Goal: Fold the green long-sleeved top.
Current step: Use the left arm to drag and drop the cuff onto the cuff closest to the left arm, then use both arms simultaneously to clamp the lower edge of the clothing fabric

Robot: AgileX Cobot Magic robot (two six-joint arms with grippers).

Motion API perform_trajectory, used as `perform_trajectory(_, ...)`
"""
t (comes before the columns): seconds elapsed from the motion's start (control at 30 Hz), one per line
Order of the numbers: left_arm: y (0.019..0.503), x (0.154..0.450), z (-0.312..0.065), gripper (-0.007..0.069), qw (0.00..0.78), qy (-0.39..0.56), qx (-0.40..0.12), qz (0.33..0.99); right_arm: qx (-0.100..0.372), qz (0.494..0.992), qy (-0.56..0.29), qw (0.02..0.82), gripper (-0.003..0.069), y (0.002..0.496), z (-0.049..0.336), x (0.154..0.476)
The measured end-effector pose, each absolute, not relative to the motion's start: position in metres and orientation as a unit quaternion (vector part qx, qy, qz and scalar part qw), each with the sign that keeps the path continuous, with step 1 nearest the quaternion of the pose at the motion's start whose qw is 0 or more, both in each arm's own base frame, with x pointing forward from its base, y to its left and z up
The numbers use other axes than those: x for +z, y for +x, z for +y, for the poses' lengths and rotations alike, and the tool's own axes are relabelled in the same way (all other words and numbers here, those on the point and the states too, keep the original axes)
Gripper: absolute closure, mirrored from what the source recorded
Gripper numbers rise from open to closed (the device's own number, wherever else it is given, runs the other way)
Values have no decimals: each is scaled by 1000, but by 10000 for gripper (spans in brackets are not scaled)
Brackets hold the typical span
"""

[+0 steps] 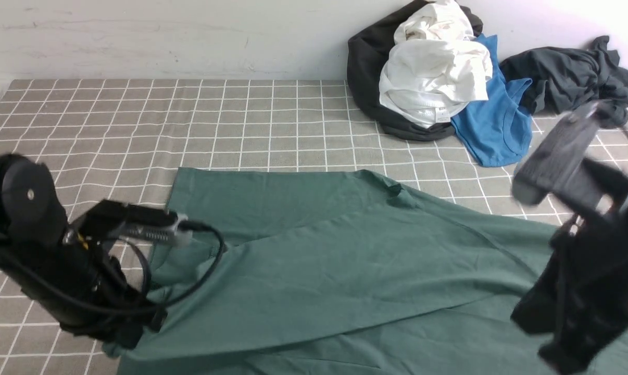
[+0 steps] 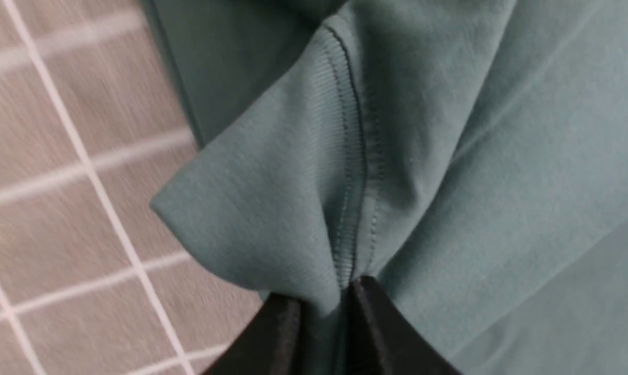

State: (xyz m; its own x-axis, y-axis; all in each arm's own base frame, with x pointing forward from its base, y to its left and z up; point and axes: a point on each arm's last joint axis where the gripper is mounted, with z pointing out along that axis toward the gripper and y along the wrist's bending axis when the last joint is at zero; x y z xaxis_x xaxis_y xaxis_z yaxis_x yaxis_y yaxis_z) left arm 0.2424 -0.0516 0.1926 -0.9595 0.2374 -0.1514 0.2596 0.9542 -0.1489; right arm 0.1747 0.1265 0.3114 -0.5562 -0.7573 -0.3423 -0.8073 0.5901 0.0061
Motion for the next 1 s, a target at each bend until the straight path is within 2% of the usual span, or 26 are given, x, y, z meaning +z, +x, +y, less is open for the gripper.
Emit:
perform_trajectory(0.13, 240, 191, -51, 416, 63, 127, -84, 986, 78, 862, -487, 117, 669, 162, 131, 291)
perform_trajectory(0.17, 240, 192, -52, 339, 63, 127, -86, 986, 76, 851, -509, 102, 659, 156, 132, 280)
perform_trajectory(0.23, 236, 196, -52, 241, 59, 126, -92, 986, 77, 831, -543, 92, 624, 148, 135, 266)
perform_trajectory(0.37, 224, 211, -56, 111, 57, 138, -103, 983, 88, 792, -597, 93, 491, 136, 139, 240)
perform_trajectory(0.4, 218, 218, -60, 89, 60, 150, -104, 981, 89, 781, -609, 103, 426, 134, 140, 232)
perform_trajectory(0.43, 218, 219, -61, 89, 62, 153, -104, 981, 89, 779, -612, 101, 426, 132, 140, 230)
perform_trajectory(0.47, 208, 227, -69, 79, 68, 182, -103, 975, 85, 765, -628, 115, 340, 130, 140, 220)
perform_trajectory(0.53, 196, 229, -78, 76, 70, 226, -97, 967, 79, 756, -637, 125, 264, 126, 137, 206)
perform_trajectory(0.57, 194, 229, -79, 75, 69, 231, -96, 966, 78, 755, -637, 131, 249, 126, 137, 204)
perform_trajectory(0.6, 183, 227, -86, 74, 60, 269, -86, 957, 75, 753, -640, 135, 207, 124, 135, 196)
perform_trajectory(0.67, 167, 216, -93, 74, 38, 329, -69, 941, 68, 751, -641, 145, 174, 124, 134, 184)
perform_trajectory(0.83, 136, 190, -101, 74, -7, 444, -40, 895, 52, 733, -661, 148, 167, 128, 142, 166)
perform_trajectory(1.0, 122, 176, -108, 74, 3, 509, -37, 860, 41, 702, -700, 121, 196, 123, 154, 151)
